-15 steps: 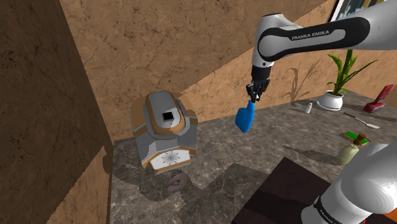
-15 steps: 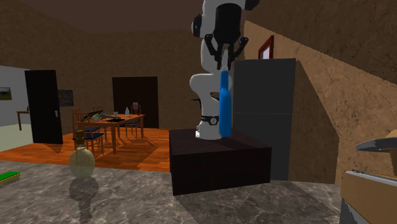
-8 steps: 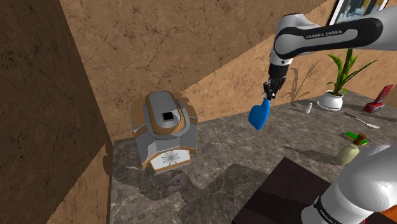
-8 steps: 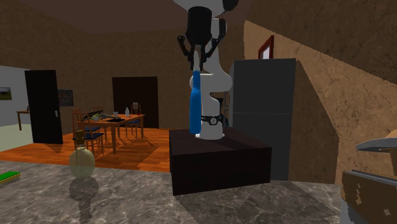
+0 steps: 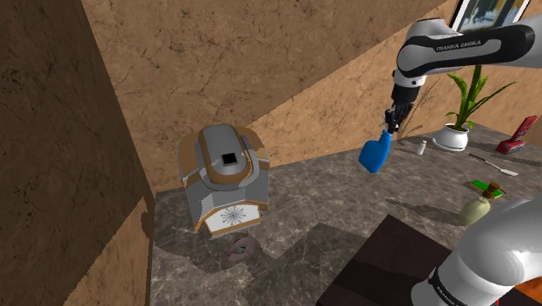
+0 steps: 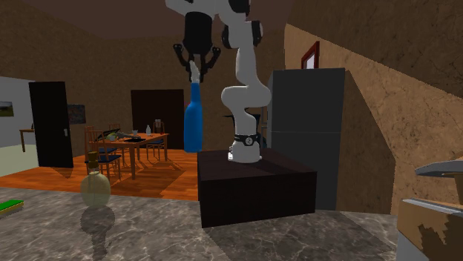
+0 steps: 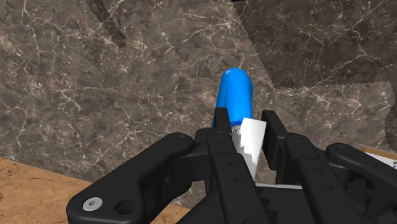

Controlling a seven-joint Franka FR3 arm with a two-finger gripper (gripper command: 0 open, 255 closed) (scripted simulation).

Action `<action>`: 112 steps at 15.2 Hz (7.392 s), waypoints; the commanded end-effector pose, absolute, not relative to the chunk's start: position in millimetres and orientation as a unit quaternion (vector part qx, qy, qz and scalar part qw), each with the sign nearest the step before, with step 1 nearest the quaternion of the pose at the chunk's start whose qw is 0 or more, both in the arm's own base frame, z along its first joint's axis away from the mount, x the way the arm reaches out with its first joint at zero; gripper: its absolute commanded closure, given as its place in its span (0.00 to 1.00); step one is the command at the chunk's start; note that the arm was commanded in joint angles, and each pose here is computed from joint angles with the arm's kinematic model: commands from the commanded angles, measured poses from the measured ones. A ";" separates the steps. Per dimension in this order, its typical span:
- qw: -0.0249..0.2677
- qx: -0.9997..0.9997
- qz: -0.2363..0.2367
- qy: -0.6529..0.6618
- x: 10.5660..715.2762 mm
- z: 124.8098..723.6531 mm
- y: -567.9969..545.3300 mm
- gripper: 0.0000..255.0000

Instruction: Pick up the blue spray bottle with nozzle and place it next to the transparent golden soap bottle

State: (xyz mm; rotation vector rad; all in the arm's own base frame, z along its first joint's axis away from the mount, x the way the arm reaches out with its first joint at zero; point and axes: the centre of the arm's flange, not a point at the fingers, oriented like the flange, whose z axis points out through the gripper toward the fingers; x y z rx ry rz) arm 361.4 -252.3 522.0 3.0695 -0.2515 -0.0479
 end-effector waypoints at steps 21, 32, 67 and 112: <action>0.031 0.996 -0.016 -0.081 235.6 521.0 -517.7 1.00; 0.031 0.996 -0.016 -0.081 179.2 515.9 -634.6 1.00; 0.031 0.996 -0.016 -0.081 179.2 331.2 -634.6 1.00; 0.031 0.996 -0.016 -0.081 181.0 251.5 -631.6 0.00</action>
